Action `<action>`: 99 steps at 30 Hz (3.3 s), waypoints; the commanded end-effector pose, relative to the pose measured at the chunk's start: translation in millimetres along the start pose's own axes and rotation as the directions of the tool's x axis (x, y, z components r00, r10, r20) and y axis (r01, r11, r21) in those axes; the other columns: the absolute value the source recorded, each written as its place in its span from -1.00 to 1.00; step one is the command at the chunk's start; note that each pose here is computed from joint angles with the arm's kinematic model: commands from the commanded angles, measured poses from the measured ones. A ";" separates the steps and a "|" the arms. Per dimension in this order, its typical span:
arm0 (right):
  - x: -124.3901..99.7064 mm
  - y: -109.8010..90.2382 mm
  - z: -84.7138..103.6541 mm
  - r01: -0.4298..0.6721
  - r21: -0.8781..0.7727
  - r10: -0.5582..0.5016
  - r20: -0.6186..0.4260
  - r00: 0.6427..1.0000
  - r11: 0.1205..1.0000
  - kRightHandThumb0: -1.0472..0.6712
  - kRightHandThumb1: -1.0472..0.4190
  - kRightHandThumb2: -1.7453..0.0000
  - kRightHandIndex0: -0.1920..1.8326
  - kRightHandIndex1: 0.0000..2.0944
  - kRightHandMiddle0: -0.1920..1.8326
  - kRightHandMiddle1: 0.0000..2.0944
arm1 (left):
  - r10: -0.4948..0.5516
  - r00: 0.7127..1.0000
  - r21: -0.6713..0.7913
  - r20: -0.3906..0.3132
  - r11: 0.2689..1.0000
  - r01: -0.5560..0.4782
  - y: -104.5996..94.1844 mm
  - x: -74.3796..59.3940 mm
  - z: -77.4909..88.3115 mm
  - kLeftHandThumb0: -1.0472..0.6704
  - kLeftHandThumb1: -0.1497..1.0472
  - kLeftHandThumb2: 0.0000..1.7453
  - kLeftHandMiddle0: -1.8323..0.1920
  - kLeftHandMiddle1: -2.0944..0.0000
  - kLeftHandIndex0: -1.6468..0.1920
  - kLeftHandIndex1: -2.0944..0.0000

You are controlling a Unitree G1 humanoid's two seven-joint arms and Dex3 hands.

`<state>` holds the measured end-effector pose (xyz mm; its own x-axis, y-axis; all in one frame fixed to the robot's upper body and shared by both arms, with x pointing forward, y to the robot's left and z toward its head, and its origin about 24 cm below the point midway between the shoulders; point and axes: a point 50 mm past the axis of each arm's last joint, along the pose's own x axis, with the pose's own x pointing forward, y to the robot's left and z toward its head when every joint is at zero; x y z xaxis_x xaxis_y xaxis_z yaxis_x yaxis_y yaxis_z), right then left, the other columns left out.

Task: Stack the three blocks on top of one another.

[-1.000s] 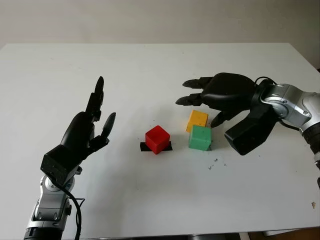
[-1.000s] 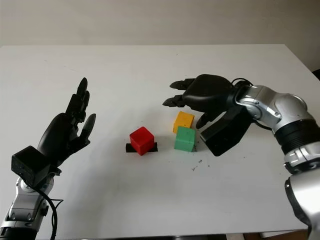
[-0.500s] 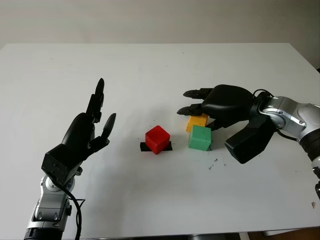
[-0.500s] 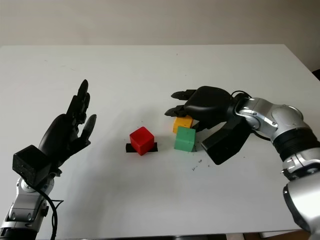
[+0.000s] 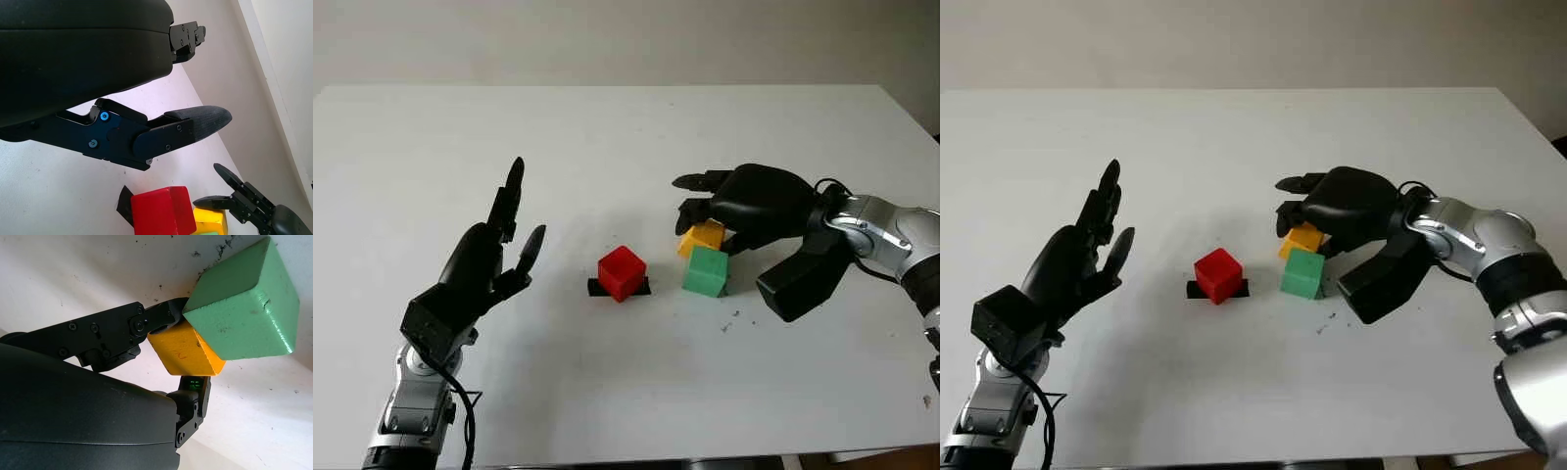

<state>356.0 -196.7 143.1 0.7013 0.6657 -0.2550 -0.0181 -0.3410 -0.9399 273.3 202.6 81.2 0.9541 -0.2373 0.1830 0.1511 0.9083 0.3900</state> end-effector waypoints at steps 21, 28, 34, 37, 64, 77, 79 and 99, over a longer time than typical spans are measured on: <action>-8.4 -65.4 -37.3 0.163 -0.082 -0.176 -0.195 0.965 0.983 -0.19 -0.85 0.94 -0.47 -0.93 -0.21 -0.05 | 0.011 1.000 0.005 0.005 1.000 -0.011 -6.7 0.4 -0.7 -0.49 1.00 -0.23 0.97 0.95 0.97 0.95; -6.4 -96.8 -35.6 0.230 -0.081 -0.241 -0.175 0.955 0.970 -0.22 -0.83 0.94 -0.48 -0.94 -0.26 0.03 | 0.020 1.000 -0.001 0.000 1.000 -0.020 -8.4 0.1 -1.4 -0.49 1.00 -0.23 0.97 0.95 0.97 0.95; -0.1 -111.8 -20.3 0.297 0.009 -0.295 -0.100 0.950 0.955 -0.24 -0.83 0.94 -0.45 -0.93 -0.27 0.08 | 0.029 1.000 -0.008 -0.001 1.000 -0.029 -10.9 0.7 -1.5 -0.51 1.00 -0.23 0.97 0.95 0.97 0.95; 3.7 -112.5 -9.3 0.314 0.065 -0.311 -0.046 0.949 0.947 -0.24 -0.84 0.94 -0.44 -0.94 -0.27 0.09 | 0.033 0.999 -0.005 0.001 0.999 -0.033 -11.4 0.2 -1.3 -0.51 1.00 -0.23 0.97 0.95 0.98 0.95; 32.6 -82.5 46.0 -0.060 0.747 0.003 0.077 0.997 0.662 -0.25 -0.92 0.94 -0.58 -0.97 -0.47 0.34 | 0.067 0.998 -0.052 -0.013 0.996 -0.068 -8.6 -8.0 -2.2 -0.52 1.00 -0.24 1.00 0.97 0.98 0.95; 37.1 -61.6 46.9 -0.054 0.824 0.068 0.019 0.998 0.564 -0.25 -0.92 0.94 -0.60 -0.96 -0.44 0.35 | 0.070 0.997 -0.047 -0.018 0.996 -0.070 -8.1 -8.0 -2.2 -0.52 1.00 -0.25 0.99 0.96 0.98 0.95; 39.6 -57.2 47.4 -0.041 0.837 0.059 0.010 0.998 0.546 -0.26 -0.92 0.94 -0.60 -0.96 -0.44 0.35 | 0.068 0.998 -0.046 -0.018 0.997 -0.069 -8.4 -7.7 -2.0 -0.53 1.00 -0.25 0.99 0.96 0.98 0.95; 55.1 -32.6 48.4 -0.029 0.867 0.088 -0.018 0.996 0.497 -0.25 -0.95 0.94 -0.64 -0.97 -0.49 0.36 | 0.059 0.998 -0.042 -0.004 0.997 -0.059 -8.7 -8.5 -1.5 -0.51 1.00 -0.24 0.99 0.95 0.98 0.95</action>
<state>360.0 -115.2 148.5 0.7095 0.6238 -0.3279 -0.6480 0.3945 -0.6515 265.4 197.7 72.0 0.9673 -0.1746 0.1840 0.1047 0.9355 0.3376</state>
